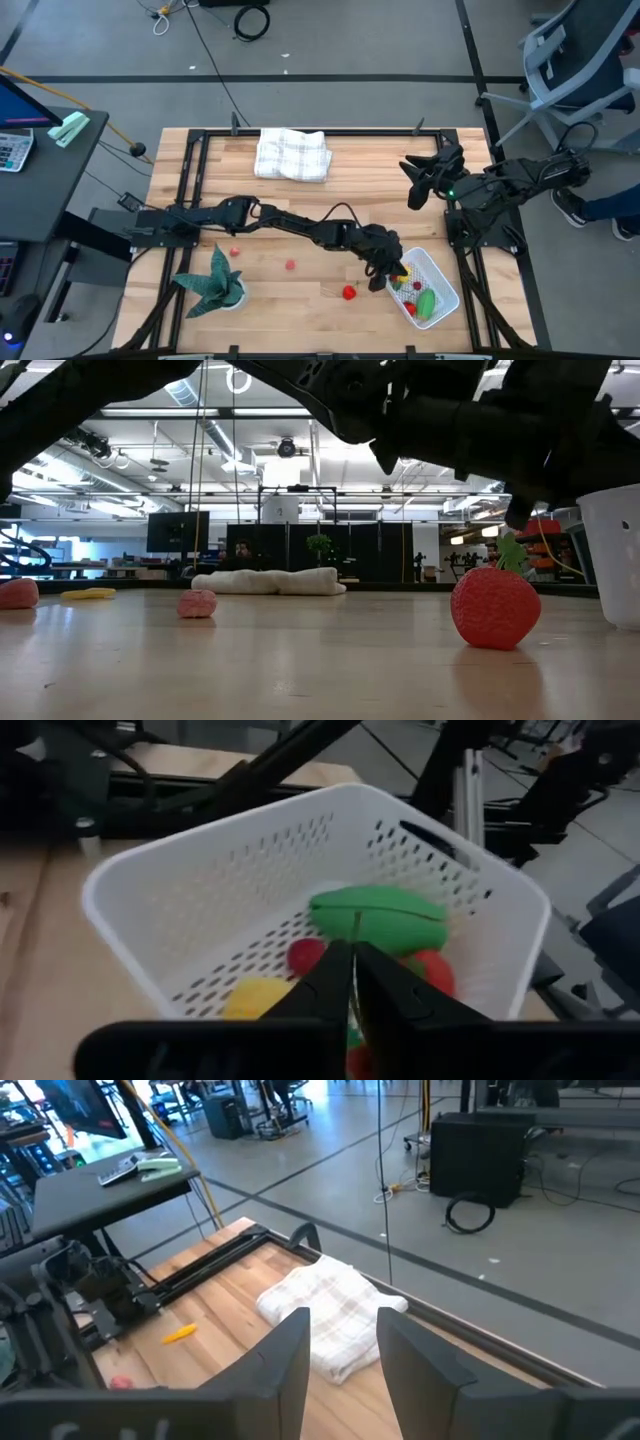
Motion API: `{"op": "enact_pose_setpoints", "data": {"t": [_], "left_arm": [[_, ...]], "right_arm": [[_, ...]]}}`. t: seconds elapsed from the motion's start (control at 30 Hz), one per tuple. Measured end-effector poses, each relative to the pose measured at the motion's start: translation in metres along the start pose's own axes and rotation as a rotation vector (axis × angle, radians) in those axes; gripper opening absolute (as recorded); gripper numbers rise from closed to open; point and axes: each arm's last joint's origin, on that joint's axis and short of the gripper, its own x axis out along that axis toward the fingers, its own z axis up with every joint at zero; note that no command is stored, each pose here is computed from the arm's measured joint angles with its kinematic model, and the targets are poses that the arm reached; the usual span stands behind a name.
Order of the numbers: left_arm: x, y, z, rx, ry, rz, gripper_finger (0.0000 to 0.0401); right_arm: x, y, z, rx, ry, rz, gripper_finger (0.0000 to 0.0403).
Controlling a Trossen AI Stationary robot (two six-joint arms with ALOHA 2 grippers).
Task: Pick and placing Produce into tupperware
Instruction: Put the red cherry into the white bin, then put the strawberry into the white bin
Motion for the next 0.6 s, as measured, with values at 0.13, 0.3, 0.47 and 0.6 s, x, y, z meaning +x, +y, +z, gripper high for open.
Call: {"op": "enact_pose_setpoints", "data": {"t": [0.13,0.3,0.47,0.6], "left_arm": [[0.000,0.000,0.001,0.002,-0.008,0.000,0.0050],[-0.004,-0.003,0.011,-0.021,-0.060,-0.011,0.0083],[-0.023,-0.005,0.042,-0.093,-0.092,-0.032,0.0112],[-0.053,-0.002,0.072,-0.154,-0.033,-0.012,0.0115]], "right_arm": [[0.000,0.000,0.000,0.000,0.000,0.000,0.0128],[0.000,0.000,0.000,0.001,0.001,0.001,0.0128],[0.000,0.000,-0.001,-0.004,0.014,0.012,0.0128],[0.000,-0.001,-0.002,-0.020,0.037,0.020,0.0128]]}}
